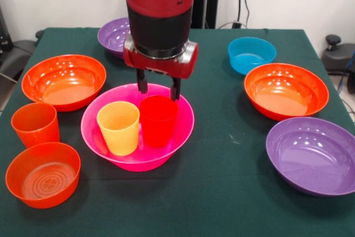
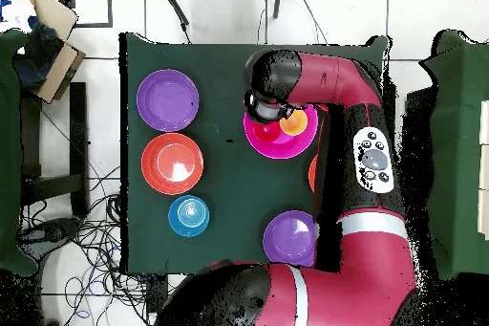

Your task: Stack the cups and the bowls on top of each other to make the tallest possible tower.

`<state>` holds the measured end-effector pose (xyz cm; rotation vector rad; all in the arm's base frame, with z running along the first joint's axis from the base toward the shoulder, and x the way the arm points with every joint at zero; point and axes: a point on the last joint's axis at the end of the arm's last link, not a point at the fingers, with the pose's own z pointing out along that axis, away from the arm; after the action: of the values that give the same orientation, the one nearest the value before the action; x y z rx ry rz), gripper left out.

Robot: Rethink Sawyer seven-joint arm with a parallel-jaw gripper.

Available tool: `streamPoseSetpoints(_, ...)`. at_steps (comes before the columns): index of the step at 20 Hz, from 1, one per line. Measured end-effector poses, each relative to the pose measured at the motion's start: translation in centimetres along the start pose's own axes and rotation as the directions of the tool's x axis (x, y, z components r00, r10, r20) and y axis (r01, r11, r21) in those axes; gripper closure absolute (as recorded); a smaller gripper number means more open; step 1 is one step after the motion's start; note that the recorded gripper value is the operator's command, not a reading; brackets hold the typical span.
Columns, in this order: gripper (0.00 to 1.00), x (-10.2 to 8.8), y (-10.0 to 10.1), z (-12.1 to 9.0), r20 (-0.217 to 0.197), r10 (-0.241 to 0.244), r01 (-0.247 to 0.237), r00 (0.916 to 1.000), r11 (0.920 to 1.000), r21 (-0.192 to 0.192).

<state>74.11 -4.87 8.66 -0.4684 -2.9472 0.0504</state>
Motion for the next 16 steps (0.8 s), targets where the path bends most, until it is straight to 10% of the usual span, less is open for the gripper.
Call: streamPoseSetpoints(16,0.00,5.1,0.0,3.2,0.028,-0.013,0.014,0.9995,0.9998,-0.014)
